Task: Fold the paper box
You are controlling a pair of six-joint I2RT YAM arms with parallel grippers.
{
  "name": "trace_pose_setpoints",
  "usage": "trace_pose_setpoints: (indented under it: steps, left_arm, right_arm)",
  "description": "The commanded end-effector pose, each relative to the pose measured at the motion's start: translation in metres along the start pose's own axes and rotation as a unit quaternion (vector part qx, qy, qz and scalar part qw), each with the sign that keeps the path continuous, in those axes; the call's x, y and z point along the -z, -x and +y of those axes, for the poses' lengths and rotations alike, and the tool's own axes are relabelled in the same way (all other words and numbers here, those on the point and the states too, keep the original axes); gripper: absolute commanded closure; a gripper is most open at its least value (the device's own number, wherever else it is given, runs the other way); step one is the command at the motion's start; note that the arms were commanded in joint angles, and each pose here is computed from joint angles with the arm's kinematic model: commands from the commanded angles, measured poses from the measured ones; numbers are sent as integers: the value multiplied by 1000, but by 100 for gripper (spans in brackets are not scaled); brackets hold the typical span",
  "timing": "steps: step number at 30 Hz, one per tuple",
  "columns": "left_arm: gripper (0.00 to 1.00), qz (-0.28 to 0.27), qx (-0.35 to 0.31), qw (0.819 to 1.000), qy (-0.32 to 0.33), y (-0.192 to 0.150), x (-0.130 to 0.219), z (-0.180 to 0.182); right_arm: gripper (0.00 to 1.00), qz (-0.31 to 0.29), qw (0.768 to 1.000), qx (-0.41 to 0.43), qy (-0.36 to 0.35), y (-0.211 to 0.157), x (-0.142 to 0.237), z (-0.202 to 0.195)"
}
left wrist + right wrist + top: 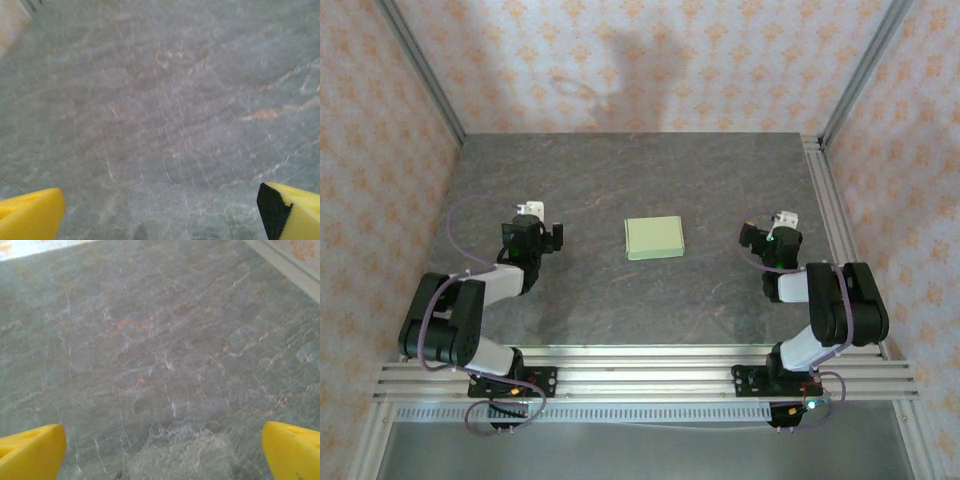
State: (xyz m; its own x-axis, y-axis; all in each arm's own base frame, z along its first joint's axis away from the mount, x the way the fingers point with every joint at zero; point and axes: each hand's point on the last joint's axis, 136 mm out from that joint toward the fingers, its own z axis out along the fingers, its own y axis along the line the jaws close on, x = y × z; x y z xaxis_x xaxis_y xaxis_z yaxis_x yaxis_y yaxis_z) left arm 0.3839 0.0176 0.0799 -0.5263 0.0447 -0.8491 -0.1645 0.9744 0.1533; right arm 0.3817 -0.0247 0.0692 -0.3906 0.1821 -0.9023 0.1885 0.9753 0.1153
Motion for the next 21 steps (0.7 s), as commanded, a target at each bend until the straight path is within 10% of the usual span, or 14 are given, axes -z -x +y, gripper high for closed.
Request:
trace_pose_setpoints:
  steps: [1,21]
  left_arm:
    - [0,-41,51,998,-14,25,-5,8]
    - [0,-40,54,998,-17,24,-6,8]
  right_arm:
    - [1,-34,999,-12,1,25,-4,2]
    - [1,-39,999,-12,6,26,-3,3]
